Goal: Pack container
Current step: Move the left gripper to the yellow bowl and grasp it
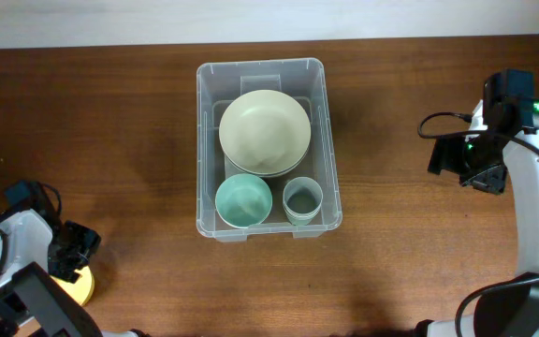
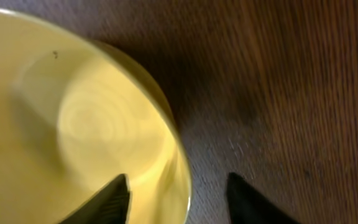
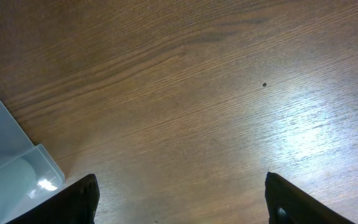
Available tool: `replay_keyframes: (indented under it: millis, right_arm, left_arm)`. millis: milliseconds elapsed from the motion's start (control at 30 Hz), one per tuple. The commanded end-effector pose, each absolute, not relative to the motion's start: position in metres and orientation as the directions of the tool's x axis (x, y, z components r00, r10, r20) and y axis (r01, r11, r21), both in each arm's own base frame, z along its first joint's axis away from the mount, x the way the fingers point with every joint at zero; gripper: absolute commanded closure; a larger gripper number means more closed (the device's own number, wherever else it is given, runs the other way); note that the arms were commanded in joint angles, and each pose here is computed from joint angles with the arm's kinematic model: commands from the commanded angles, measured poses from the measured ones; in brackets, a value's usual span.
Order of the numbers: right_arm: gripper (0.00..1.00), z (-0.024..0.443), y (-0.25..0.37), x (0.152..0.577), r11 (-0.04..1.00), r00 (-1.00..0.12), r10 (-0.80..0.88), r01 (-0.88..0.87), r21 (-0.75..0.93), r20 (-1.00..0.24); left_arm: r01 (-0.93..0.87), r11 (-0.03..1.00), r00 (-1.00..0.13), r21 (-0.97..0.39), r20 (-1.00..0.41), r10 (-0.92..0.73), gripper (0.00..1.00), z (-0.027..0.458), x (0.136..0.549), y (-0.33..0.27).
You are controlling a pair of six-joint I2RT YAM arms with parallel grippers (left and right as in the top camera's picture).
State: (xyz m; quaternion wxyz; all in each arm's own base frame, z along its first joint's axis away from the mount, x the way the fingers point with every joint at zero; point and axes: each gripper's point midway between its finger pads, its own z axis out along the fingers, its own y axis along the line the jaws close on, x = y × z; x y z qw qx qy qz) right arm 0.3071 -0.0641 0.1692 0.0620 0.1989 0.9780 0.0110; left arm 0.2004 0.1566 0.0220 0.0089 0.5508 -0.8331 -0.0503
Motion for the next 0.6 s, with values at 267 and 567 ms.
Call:
replay_keyframes:
  millis: [267,567]
  right_arm:
    - [0.19,0.168,-0.065,0.307,0.92,-0.913,0.391,0.39,0.037,-0.116]
    - [0.19,0.168,-0.065,0.307,0.92,-0.913,0.391,0.39,0.037,-0.116]
  left_arm:
    - [-0.922,0.383,-0.386,0.056,-0.04,-0.922,0.99,0.018,0.207,0.156]
    - [-0.849,0.504,-0.501,-0.162,-0.06,-0.863,0.99,0.065,0.273,0.134]
